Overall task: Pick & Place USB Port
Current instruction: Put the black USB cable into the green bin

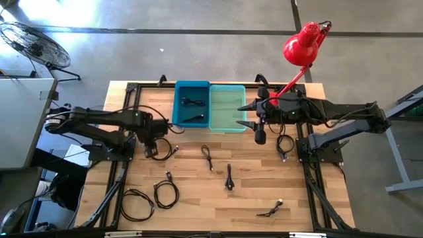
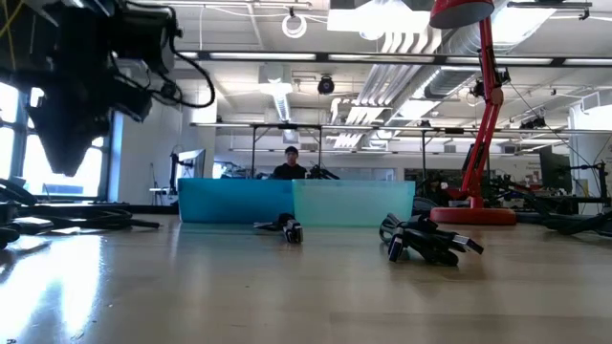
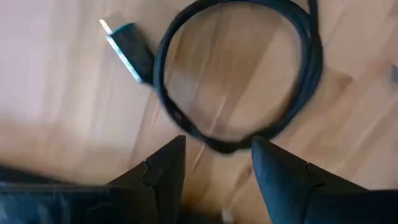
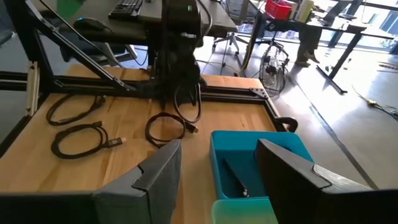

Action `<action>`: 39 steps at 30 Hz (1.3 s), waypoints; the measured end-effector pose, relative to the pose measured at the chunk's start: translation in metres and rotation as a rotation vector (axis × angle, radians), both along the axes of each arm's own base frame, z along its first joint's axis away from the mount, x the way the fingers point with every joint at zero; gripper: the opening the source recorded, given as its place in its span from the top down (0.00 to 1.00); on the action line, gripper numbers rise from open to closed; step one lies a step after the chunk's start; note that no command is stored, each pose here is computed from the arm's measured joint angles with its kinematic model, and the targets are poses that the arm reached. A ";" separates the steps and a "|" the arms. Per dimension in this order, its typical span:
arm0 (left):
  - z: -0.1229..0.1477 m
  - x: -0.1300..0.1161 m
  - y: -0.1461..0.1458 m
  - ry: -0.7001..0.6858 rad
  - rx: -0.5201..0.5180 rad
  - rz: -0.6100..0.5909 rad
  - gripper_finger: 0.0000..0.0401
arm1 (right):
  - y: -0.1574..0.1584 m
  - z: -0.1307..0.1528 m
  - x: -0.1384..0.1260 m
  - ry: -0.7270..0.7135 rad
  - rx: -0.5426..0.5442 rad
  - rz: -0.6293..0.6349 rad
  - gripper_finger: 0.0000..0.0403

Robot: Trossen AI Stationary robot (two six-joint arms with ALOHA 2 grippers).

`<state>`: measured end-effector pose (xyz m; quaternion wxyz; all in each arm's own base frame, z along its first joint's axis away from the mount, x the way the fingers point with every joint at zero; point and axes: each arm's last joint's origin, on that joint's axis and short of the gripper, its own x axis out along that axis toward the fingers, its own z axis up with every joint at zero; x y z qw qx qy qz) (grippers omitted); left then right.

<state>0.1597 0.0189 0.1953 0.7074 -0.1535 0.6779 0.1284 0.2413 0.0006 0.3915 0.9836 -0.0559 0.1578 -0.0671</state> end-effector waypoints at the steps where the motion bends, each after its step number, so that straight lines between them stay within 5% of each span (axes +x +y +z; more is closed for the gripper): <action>1: -0.007 0.000 0.000 -0.011 0.002 0.013 0.56 | 0.000 0.000 0.000 0.000 0.003 0.004 0.50; 16: -0.062 -0.016 0.004 -0.065 0.187 0.203 0.57 | 0.003 0.000 0.000 -0.003 0.060 0.077 0.50; 18: -0.066 -0.018 0.003 -0.059 0.174 0.204 0.63 | 0.005 0.000 0.000 0.002 0.061 0.086 0.50; 22: -0.066 -0.020 0.002 -0.059 0.154 0.161 0.93 | 0.009 -0.001 0.000 0.004 0.054 0.108 0.50; 26: -0.062 -0.020 0.002 -0.080 0.139 0.130 0.95 | 0.013 0.000 0.000 -0.005 0.041 0.112 0.50; 33: -0.015 -0.011 0.002 -0.228 0.133 0.068 0.97 | 0.015 0.006 0.002 -0.068 0.027 0.121 0.50; 39: 0.088 -0.006 0.004 -0.581 0.262 0.003 0.98 | 0.014 0.020 0.004 -0.207 0.021 0.122 0.50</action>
